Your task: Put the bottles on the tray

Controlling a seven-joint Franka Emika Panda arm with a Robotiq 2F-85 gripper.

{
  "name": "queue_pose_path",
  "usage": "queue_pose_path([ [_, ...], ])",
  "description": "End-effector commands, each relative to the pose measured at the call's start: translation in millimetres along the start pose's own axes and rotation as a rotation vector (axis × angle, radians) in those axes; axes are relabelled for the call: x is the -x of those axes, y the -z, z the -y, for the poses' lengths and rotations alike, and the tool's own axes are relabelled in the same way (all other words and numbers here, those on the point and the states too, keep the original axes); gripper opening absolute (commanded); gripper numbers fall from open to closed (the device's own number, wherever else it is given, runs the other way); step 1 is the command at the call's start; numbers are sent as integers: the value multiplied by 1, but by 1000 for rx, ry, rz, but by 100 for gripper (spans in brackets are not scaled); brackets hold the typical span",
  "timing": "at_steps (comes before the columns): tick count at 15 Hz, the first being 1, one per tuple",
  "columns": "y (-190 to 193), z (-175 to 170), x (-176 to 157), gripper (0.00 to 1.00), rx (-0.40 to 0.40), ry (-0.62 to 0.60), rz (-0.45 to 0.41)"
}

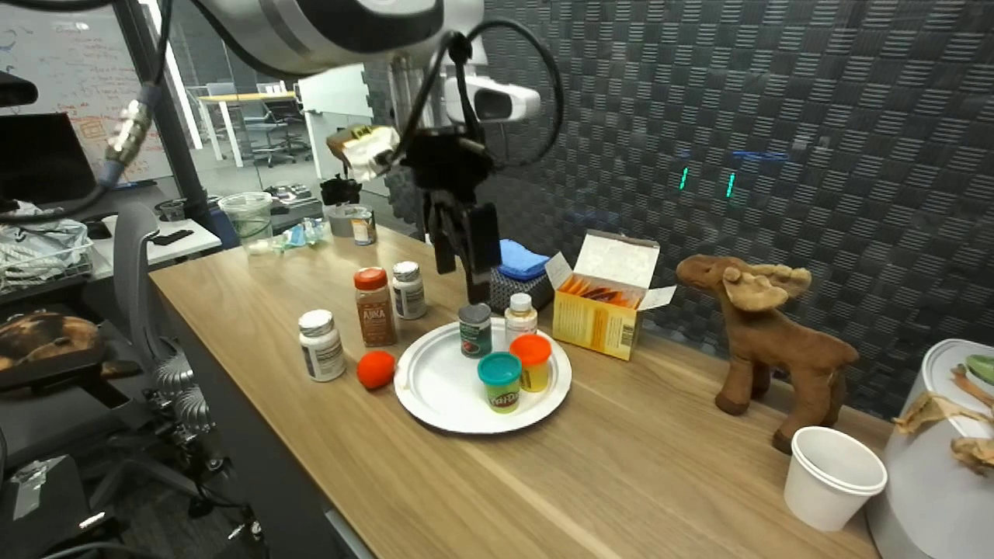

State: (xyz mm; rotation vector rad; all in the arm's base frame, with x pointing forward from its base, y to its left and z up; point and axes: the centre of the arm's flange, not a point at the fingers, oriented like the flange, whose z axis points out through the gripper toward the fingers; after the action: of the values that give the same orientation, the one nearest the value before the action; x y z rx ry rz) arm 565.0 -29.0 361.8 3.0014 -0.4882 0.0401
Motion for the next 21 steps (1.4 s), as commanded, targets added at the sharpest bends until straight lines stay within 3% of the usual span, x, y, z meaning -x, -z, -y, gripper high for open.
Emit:
queue_pose_path([
  [1,44,34,26,100,-61,37,12],
  [6,60,92,59,100,-135,106,17],
  [10,48,122,77,100,-126,187,22],
  [15,13,137,91,100,-124,293,44],
  [21,-14,144,88,100,-148,348,7],
])
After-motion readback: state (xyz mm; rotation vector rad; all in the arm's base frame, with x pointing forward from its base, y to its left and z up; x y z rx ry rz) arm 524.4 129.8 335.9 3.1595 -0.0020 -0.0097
